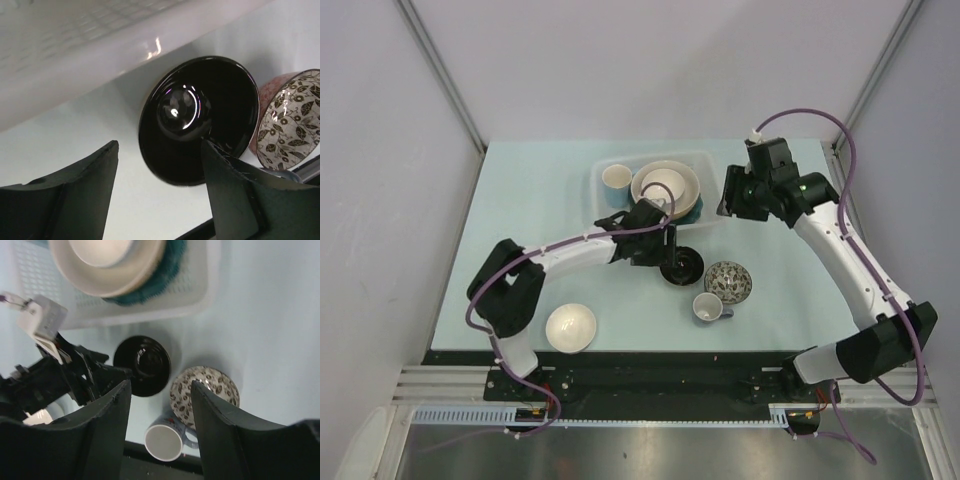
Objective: Place the mixed dishes into the plastic bin
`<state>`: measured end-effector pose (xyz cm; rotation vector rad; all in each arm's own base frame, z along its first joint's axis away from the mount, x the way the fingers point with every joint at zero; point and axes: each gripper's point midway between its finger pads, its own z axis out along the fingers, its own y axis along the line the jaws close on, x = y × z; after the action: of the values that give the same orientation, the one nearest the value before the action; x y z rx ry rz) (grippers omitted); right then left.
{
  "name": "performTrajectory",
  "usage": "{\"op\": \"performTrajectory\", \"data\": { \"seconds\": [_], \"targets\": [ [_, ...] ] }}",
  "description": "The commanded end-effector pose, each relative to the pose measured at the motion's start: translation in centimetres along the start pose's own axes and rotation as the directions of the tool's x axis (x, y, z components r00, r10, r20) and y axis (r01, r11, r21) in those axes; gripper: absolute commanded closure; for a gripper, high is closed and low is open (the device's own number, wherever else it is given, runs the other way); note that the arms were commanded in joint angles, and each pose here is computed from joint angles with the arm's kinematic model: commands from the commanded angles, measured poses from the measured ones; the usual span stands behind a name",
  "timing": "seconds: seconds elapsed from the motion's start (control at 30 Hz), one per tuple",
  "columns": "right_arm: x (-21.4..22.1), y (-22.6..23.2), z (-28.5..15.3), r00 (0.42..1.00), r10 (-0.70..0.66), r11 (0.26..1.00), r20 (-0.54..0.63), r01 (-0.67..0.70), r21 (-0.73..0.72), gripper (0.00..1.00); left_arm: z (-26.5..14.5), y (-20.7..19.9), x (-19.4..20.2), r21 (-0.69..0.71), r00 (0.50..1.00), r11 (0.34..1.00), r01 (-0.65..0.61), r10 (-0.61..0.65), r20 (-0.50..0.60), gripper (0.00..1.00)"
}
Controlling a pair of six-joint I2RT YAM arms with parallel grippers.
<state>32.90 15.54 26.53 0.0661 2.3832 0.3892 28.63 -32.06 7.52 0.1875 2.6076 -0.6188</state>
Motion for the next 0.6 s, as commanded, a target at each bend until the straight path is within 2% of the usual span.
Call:
{"op": "performTrajectory", "data": {
  "seconds": [0.0, 0.3, 0.4, 0.43, 0.57],
  "targets": [
    [1.0, -0.9, -0.8, 0.999, 0.033, 0.999, -0.001, -0.033, 0.020, 0.45, 1.0, -0.5, -0.3, -0.022, 0.999, 0.999, -0.043, 0.042, -0.031, 0.30],
    [-0.1, -0.1, -1.2, 0.997, 0.060, 0.998, 0.042, -0.059, -0.023, 0.45, 2.4, 0.3, 1.2, -0.052, 0.993, 0.997, -0.050, 0.044, -0.107, 0.48],
    [0.0, -0.3, -1.1, 0.997, 0.060, 0.998, 0.038, -0.060, -0.013, 0.46, 2.1, 0.4, 1.3, -0.053, 0.993, 0.997, -0.062, 0.056, -0.108, 0.80],
    [0.0, -0.3, -1.1, 0.998, 0.059, 0.998, 0.037, -0.059, -0.011, 0.46, 1.6, 0.4, 1.0, -0.058, 0.994, 0.996, -0.069, 0.063, -0.094, 0.99],
    [0.2, -0.5, -1.1, 0.998, 0.047, 0.999, 0.040, -0.047, 0.000, 0.46, -0.8, 0.2, 0.4, -0.074, 0.993, 0.992, -0.098, 0.093, -0.067, 1.00]
  ]
}}
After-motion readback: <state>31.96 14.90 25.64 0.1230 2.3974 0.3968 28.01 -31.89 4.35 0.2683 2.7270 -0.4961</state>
